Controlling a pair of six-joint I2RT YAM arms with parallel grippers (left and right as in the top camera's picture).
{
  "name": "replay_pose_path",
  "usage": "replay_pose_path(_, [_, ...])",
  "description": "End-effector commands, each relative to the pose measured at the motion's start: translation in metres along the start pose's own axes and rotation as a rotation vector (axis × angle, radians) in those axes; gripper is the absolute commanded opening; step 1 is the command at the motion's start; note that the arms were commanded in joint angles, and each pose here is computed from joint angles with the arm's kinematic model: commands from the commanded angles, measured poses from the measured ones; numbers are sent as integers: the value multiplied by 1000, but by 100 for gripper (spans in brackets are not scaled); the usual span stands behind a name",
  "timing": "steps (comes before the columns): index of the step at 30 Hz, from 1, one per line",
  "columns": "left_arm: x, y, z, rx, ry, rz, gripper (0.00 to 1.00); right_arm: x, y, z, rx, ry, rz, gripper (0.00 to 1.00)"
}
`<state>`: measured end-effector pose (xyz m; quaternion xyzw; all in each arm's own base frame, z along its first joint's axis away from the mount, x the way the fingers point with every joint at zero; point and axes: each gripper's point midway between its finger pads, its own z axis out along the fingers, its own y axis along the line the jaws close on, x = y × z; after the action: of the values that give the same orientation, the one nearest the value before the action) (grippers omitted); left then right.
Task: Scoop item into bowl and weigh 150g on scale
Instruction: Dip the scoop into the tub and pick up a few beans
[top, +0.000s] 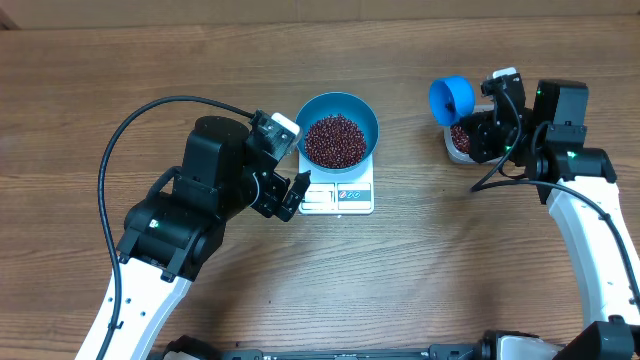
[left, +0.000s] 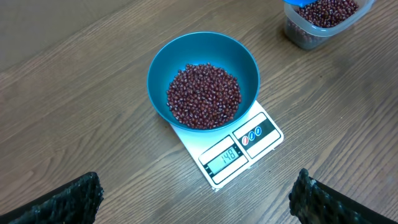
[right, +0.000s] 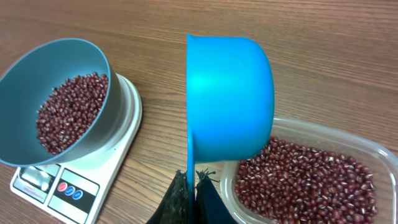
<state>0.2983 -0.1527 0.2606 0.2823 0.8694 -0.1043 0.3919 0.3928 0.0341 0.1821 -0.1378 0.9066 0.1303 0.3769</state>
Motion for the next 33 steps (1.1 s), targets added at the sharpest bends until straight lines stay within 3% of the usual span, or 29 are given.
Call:
replay_pose_path(1, [-1, 0, -1, 6, -5, -14, 100, -8, -13, -12, 89, -14, -34, 4])
replay_pose_path(7, [-1, 0, -1, 6, -5, -14, 100, -3, -16, -13, 105, 8, -48, 4])
replay_pose_path(15, [-1, 0, -1, 6, -6, -14, 100, 19, -41, -18, 261, 111, -28, 4])
replay_pose_path(33, [-1, 0, -1, 6, -6, -17, 100, 77, -49, 29, 205, 336, 39, 4])
